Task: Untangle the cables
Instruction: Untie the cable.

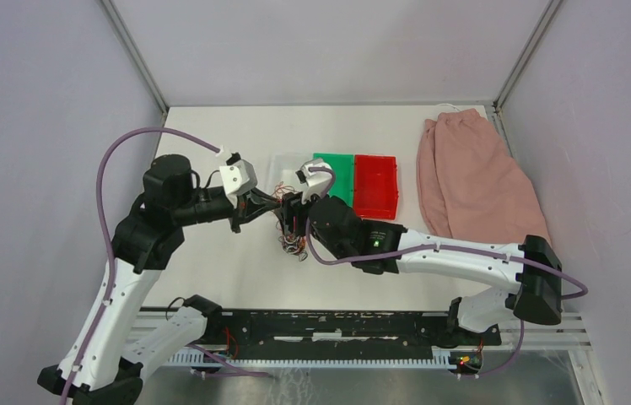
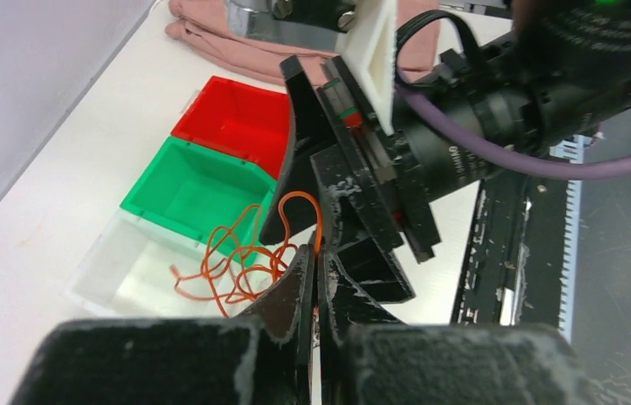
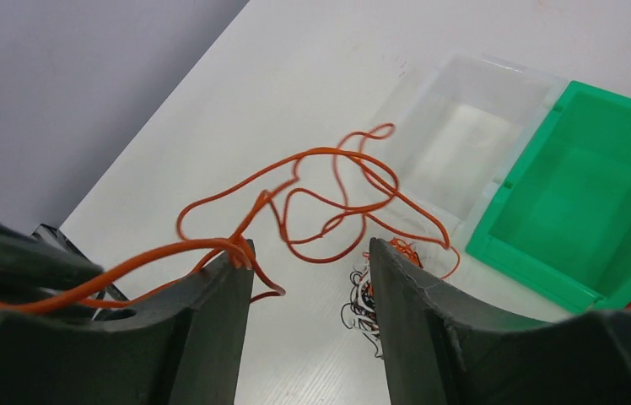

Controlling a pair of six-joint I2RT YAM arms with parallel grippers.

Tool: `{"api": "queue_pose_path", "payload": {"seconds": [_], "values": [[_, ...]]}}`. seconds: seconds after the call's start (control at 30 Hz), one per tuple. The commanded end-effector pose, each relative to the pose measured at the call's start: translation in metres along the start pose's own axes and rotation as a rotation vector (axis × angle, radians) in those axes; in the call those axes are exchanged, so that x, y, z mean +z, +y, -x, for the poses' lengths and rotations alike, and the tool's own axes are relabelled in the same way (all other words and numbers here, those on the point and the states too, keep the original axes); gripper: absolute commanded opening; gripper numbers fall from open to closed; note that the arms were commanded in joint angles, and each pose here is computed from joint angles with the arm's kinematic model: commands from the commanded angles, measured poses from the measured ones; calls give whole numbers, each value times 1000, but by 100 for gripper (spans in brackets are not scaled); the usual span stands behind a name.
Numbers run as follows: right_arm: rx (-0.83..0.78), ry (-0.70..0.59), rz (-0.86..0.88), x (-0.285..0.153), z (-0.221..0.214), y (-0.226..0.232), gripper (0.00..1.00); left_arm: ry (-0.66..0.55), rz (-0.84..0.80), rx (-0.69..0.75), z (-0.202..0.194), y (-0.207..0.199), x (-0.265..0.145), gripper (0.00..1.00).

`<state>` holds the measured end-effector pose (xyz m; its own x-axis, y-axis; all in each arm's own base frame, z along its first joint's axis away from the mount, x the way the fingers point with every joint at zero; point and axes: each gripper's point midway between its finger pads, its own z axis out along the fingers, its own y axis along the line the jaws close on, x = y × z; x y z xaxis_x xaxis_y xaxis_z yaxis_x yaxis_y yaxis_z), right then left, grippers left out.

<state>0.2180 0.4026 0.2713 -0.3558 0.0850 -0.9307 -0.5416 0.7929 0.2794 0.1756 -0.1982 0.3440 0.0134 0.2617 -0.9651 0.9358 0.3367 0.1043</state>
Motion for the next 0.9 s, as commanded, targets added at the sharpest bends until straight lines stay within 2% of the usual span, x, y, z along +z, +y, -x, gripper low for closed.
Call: {"api": "queue_pose_path", "payload": {"seconds": [0.0, 0.23, 0.5, 0.87], "values": [[51, -108, 11, -10, 29, -1, 59, -11, -74, -27, 12, -21, -10, 3], [89, -97, 176, -39, 31, 1, 63, 8, 15, 19, 7, -7, -14, 3], [84, -77, 342, -60, 42, 25, 67, 26, 47, 36, 2, -1, -14, 3], [108, -129, 281, -39, 59, 25, 67, 53, -33, 12, -1, -15, -15, 3]]}}
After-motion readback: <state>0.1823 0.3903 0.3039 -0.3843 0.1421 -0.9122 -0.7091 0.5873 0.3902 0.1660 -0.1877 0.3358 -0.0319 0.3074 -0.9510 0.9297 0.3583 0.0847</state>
